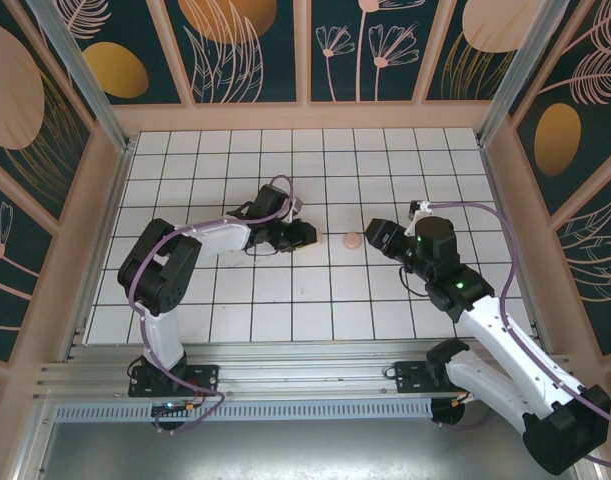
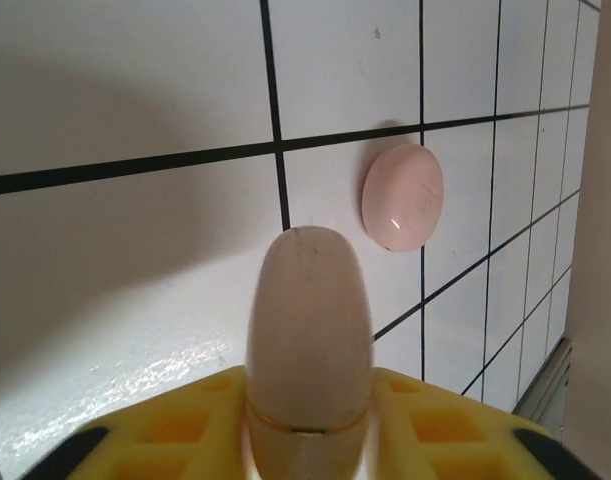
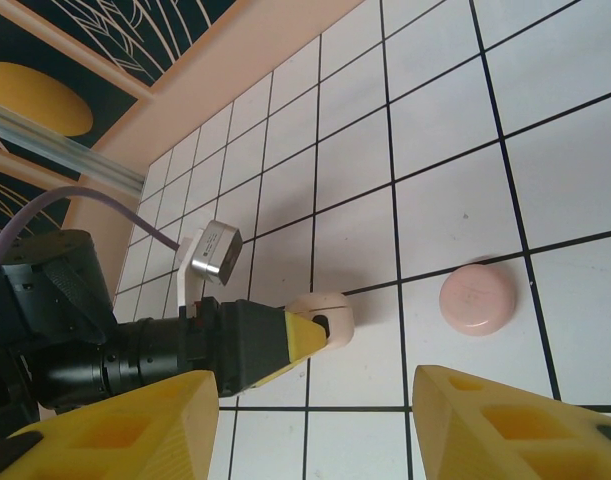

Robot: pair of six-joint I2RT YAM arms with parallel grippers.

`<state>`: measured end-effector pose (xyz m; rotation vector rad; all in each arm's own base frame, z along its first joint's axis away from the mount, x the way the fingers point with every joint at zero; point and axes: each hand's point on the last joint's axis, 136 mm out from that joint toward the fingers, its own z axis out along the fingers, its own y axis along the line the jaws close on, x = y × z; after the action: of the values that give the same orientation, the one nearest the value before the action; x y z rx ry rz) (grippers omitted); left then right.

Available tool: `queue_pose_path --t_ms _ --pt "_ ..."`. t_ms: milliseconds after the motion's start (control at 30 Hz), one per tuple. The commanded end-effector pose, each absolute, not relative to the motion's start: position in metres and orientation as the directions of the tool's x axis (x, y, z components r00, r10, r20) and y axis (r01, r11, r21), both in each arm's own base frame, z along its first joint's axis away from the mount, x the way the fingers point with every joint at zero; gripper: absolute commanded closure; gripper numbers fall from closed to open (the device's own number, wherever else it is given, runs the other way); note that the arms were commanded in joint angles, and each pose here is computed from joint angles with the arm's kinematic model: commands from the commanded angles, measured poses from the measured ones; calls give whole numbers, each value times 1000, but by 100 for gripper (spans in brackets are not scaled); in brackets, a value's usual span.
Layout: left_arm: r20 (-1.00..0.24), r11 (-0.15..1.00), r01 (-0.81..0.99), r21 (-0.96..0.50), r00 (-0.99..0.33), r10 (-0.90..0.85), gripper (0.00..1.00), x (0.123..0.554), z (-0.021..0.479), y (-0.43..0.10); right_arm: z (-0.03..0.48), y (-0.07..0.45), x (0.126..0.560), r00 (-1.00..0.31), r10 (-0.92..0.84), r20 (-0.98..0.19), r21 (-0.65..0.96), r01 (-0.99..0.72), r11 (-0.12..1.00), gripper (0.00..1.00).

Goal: Insert the wireless bluetooth earbuds into the charging case

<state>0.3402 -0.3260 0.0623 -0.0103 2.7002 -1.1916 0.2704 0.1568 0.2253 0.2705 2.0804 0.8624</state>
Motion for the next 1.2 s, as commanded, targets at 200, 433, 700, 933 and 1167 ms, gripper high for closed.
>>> queue_pose_path --t_ms 200,433,700,933,1167 --pt "-138 720 23 -693 -985 -102 53 341 52 -303 238 153 271 -593 483 -644 662 -116 740 45" --pt "-193 741 35 -671 -973 -129 36 352 71 -283 231 150 277 -581 445 -681 612 -118 782 44" --pt "-362 745 58 -664 -898 -252 2 381 135 -225 220 131 300 -509 331 -794 440 -106 892 16" --pt "-546 838 -57 -543 -735 -403 2 409 172 -115 198 73 330 -437 244 -866 258 29 966 1" --pt "-745 914 -212 -346 -531 -405 1 411 185 -26 176 19 339 -339 157 -927 142 70 987 1"
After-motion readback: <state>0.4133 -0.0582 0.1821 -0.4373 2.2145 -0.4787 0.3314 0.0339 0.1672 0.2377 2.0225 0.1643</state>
